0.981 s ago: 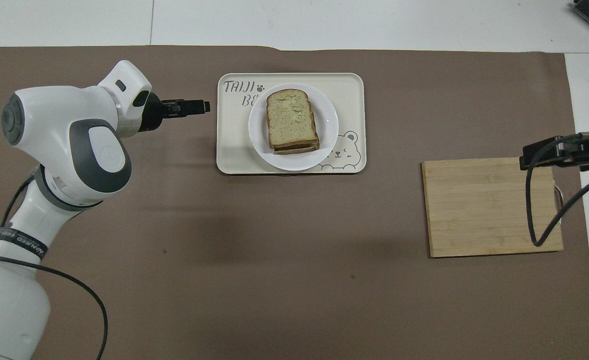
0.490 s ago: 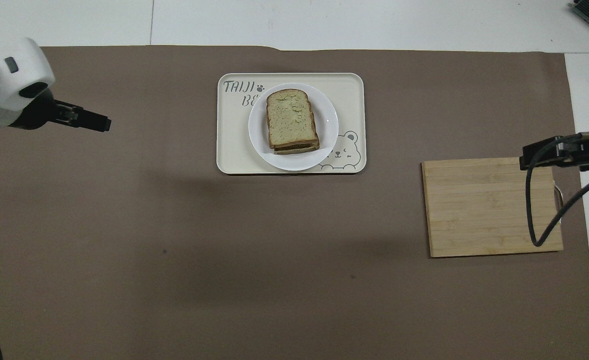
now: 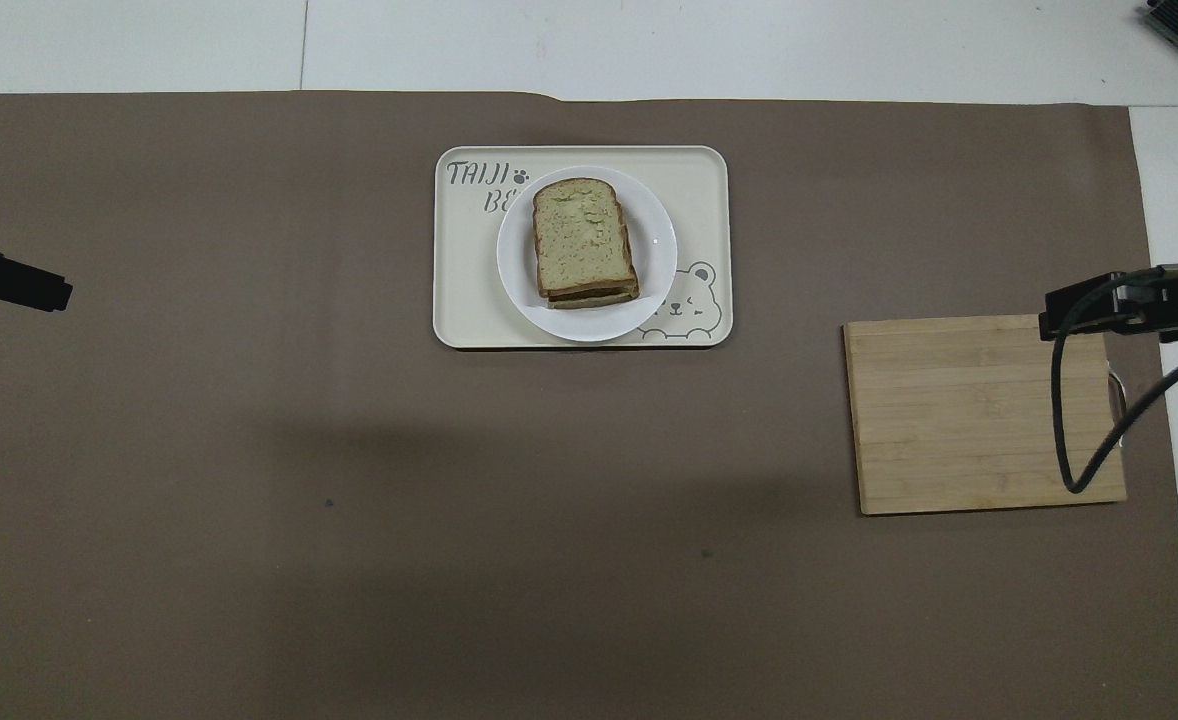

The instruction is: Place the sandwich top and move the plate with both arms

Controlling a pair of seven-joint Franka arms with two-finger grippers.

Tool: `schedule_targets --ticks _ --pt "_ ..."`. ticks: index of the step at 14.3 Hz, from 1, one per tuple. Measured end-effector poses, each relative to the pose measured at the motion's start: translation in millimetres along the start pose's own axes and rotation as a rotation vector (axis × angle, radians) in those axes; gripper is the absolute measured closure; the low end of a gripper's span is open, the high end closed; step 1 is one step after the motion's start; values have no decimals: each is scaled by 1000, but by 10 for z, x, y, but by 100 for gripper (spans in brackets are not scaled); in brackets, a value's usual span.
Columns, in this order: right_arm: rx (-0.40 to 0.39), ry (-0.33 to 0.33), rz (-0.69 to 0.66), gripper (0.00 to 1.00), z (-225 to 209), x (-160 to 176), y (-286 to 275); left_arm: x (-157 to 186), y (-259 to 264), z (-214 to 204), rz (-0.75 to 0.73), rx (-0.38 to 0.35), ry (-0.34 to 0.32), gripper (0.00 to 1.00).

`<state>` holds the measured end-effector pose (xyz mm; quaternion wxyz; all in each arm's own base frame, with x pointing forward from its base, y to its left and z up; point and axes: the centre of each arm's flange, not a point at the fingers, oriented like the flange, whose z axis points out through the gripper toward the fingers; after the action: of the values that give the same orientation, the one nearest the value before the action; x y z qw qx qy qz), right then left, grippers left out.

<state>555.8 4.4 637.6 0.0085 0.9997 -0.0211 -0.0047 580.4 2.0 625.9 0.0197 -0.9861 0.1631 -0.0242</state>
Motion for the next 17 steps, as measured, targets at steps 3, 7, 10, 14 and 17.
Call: schedule_targets --ticks 3,7,10,14,17 --pt "0 0 0 0 0 0 0 -123 -32 -158 -6 -8 -4 0" --pt "0 0 0 0 0 0 0 -337 -167 -382 -33 -16 15 0" --pt "0 0 0 0 0 0 0 -436 -169 -409 -38 -31 -19 0" --pt "0 0 0 0 0 0 0 -444 -75 -412 -24 -38 -39 0" --pt "0 0 0 0 0 0 0 -430 -41 -411 -27 -58 -32 0"
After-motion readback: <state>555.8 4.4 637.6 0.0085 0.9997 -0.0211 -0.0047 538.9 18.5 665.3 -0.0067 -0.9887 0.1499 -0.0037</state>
